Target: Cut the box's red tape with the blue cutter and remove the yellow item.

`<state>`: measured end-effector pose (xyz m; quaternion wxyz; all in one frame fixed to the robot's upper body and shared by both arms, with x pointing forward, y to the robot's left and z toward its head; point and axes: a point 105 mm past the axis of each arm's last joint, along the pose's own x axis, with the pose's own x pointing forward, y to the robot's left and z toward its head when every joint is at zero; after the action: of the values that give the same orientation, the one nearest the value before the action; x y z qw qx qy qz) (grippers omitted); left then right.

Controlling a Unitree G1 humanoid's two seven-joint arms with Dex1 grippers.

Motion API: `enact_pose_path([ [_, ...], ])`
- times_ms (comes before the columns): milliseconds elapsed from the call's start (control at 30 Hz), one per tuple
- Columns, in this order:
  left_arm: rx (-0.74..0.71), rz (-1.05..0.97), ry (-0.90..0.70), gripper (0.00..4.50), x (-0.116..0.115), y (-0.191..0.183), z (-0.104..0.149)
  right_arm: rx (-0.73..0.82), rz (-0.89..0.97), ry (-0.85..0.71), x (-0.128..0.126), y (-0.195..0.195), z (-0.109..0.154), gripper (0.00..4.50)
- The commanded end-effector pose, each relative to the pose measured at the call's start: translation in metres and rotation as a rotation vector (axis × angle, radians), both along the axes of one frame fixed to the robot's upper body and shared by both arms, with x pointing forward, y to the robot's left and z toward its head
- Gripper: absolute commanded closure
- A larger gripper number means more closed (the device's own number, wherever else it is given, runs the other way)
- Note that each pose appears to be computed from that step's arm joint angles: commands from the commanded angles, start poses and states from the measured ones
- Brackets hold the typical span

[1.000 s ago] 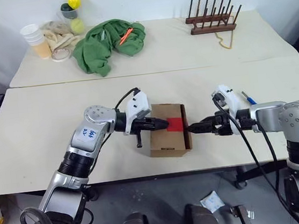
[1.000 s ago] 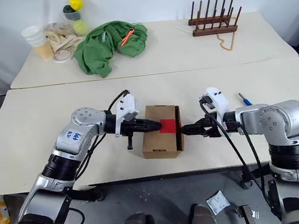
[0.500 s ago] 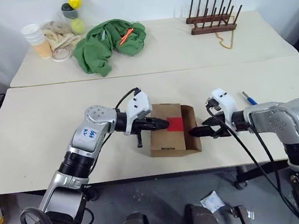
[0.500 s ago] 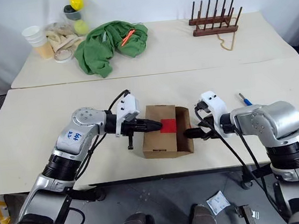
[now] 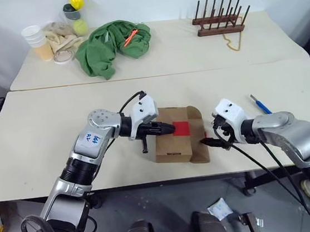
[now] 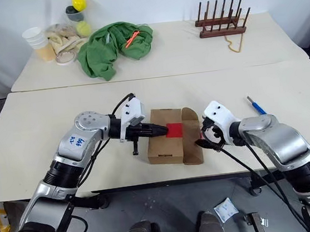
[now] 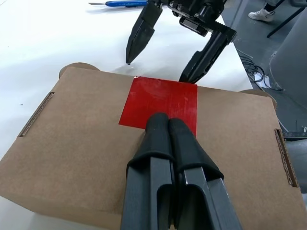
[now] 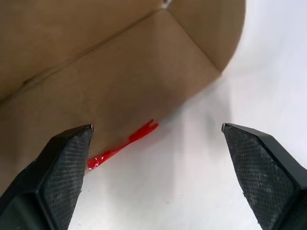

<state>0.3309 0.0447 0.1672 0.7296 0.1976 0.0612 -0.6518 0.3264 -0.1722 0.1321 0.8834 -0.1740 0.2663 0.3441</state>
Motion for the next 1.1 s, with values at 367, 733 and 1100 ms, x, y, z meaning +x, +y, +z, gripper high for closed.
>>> enact_pose_path([
  [367,0.012,0.009,0.004,4.5,-0.006,0.006,-0.003,0.528,-0.009,0.452,-0.002,-0.005,0.036,0.01],
  [733,0.011,0.014,0.0,4.5,-0.006,0.007,-0.003,0.546,-0.02,0.489,0.022,0.005,0.022,0.01],
  [1100,0.008,0.023,-0.001,4.5,-0.008,0.009,-0.002,0.539,0.01,0.568,0.022,0.023,0.005,1.93],
])
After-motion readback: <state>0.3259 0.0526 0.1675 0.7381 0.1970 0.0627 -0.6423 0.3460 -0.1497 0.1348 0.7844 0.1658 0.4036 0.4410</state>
